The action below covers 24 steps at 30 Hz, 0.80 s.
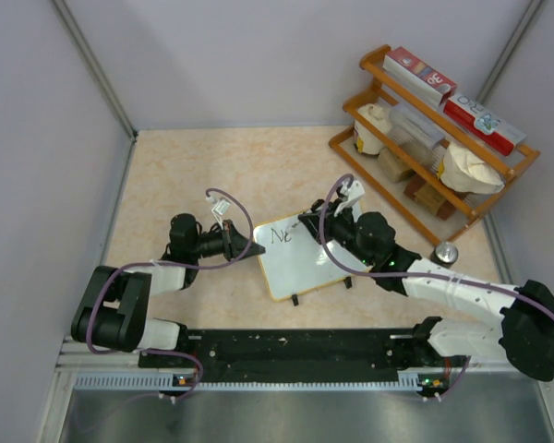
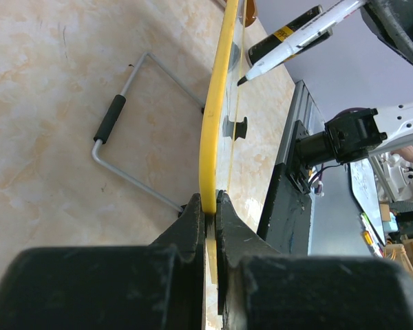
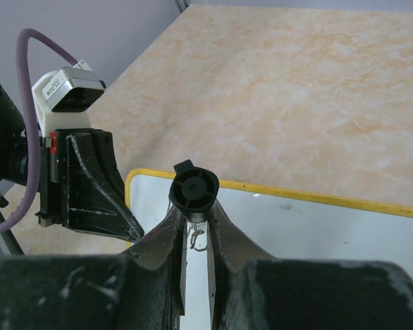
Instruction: Write a sentence on the whiteboard
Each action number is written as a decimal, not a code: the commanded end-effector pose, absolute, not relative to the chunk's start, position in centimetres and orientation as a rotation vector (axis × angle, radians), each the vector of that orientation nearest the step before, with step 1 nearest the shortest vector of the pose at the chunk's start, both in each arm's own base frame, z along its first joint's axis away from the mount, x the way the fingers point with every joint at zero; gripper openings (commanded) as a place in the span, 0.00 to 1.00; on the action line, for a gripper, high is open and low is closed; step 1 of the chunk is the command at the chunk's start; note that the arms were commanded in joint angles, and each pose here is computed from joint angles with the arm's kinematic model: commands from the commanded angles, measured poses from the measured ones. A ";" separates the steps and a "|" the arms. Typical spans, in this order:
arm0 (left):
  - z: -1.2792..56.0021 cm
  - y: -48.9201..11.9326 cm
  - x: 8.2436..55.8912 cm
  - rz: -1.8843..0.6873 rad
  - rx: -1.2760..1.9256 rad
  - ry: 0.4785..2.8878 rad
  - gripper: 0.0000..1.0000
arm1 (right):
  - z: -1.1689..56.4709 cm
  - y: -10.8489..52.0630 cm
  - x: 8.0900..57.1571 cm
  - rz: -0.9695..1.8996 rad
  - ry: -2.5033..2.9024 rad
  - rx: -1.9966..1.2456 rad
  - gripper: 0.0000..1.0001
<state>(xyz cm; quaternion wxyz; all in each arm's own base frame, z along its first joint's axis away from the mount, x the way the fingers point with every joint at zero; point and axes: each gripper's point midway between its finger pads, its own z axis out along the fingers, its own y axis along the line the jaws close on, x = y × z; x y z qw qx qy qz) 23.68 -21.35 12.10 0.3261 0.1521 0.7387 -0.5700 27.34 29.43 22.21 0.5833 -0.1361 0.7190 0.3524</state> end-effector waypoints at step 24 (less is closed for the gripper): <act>12.2 -21.7 22.7 -1.528 0.496 1.904 0.00 | 21.7 29.4 27.1 0.854 1.666 -0.319 0.00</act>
